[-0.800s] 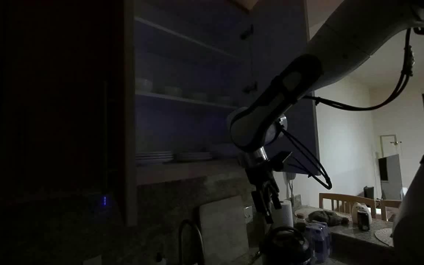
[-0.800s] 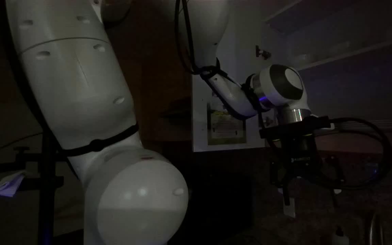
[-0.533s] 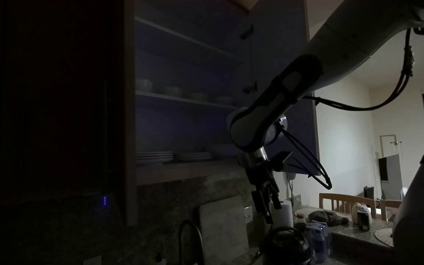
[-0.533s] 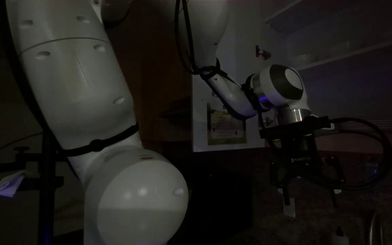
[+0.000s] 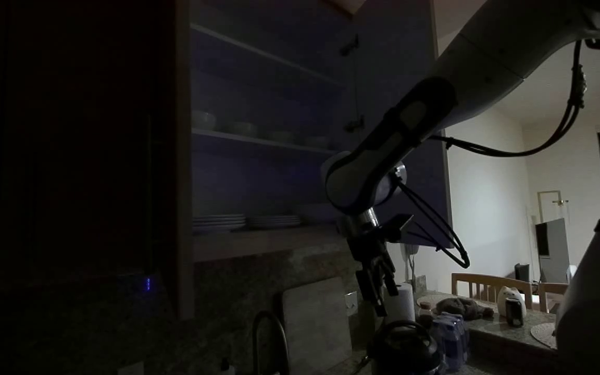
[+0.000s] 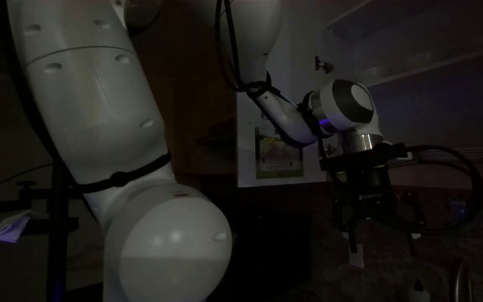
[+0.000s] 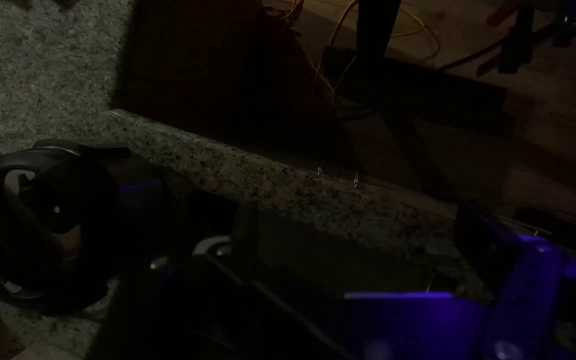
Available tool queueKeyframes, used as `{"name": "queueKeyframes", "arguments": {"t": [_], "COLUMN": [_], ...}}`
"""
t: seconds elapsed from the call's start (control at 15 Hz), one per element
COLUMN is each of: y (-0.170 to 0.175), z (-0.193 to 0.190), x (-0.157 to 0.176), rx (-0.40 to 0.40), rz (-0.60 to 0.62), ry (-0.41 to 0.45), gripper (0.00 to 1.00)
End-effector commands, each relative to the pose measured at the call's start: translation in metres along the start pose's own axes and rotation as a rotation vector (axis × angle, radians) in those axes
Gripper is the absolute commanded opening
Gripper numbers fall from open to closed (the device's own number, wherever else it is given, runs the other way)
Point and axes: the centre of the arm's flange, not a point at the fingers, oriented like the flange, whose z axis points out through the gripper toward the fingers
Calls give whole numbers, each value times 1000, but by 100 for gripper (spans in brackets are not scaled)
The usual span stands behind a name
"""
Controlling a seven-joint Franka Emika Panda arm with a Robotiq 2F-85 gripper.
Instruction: Close the right cabinet door
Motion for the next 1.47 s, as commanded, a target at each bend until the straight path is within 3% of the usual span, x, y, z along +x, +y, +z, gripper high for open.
{"name": "queueKeyframes", "arguments": {"t": [0.0, 0.8, 1.4], "y": [-1, -17, -14], "z": [-2, -58, -143], "x": [0, -20, -60], "rx": [-1, -76, -161], "rz": [0, -30, 55], "ry": [6, 144, 330], "gripper": [100, 100, 100]}}
